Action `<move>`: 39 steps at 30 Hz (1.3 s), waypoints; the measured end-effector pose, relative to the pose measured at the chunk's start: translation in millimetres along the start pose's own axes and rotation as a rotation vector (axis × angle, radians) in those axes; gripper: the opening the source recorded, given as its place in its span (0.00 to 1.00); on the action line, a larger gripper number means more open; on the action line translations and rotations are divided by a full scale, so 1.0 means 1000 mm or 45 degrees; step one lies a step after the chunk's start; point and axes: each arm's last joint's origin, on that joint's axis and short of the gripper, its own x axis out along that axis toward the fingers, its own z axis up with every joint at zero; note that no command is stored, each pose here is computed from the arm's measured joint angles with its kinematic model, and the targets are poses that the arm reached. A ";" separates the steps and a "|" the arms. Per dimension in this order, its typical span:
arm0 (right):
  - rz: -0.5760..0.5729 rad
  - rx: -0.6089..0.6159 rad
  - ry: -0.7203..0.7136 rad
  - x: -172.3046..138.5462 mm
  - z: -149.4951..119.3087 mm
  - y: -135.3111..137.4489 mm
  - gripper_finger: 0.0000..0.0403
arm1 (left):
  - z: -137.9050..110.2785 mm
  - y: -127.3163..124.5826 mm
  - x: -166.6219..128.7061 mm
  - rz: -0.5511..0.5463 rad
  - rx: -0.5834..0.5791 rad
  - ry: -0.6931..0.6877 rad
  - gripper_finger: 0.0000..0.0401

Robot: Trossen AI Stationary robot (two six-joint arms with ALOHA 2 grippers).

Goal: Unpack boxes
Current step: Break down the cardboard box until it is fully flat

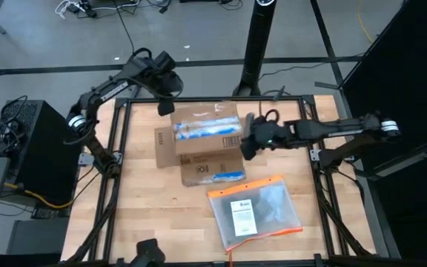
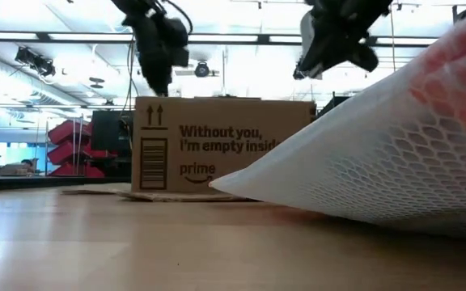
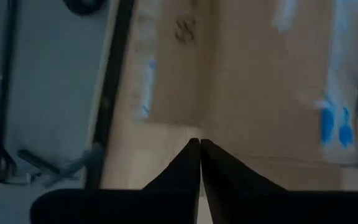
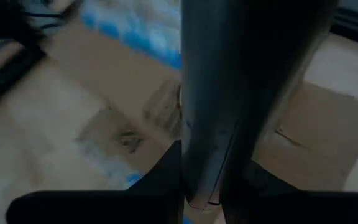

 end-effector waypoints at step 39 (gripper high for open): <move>-0.174 0.532 -0.595 0.073 -0.006 -0.035 0.10 | 0.088 -0.027 0.122 -0.220 0.306 -0.584 0.00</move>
